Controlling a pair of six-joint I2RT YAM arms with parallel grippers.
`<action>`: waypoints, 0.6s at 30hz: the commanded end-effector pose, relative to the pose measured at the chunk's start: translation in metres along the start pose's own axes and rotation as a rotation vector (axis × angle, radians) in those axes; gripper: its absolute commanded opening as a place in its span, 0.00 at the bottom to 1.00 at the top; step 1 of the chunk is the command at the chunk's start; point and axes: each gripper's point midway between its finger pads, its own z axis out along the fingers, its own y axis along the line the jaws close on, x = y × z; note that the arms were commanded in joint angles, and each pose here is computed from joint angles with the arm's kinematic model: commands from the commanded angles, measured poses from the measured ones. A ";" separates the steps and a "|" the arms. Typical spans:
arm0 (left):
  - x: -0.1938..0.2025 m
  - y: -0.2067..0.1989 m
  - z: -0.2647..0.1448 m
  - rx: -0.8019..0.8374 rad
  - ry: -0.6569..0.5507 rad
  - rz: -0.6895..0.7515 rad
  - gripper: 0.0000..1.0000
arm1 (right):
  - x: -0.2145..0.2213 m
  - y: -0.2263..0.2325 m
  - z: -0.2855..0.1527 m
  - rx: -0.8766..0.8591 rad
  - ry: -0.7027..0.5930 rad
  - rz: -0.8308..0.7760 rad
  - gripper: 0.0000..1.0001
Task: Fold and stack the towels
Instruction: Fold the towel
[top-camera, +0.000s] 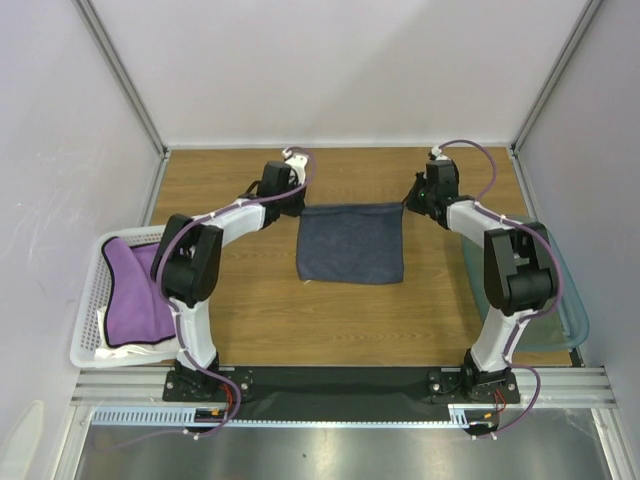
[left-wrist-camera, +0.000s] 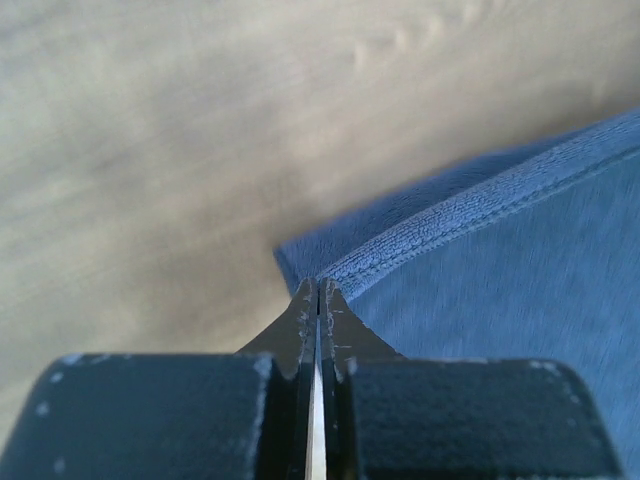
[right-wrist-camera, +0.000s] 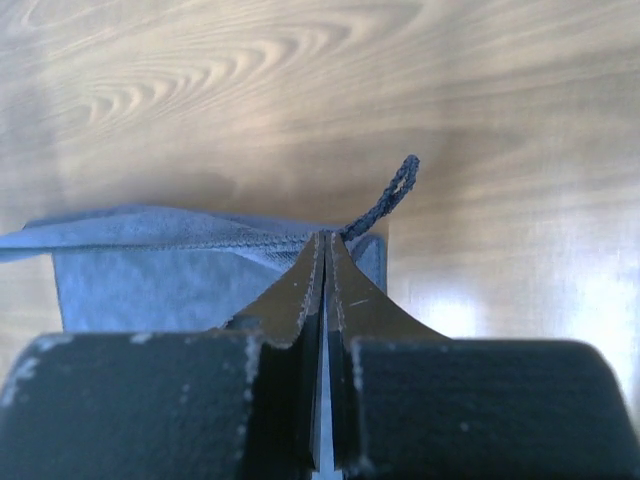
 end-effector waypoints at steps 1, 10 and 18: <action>-0.031 -0.002 -0.027 0.023 -0.128 0.053 0.00 | -0.032 0.021 -0.034 -0.086 -0.112 -0.028 0.00; -0.003 0.002 -0.050 0.004 -0.113 0.013 0.00 | -0.004 0.015 -0.071 -0.084 -0.076 -0.024 0.00; 0.011 -0.005 -0.075 0.021 -0.119 -0.059 0.00 | 0.041 -0.005 -0.090 -0.043 -0.001 -0.017 0.00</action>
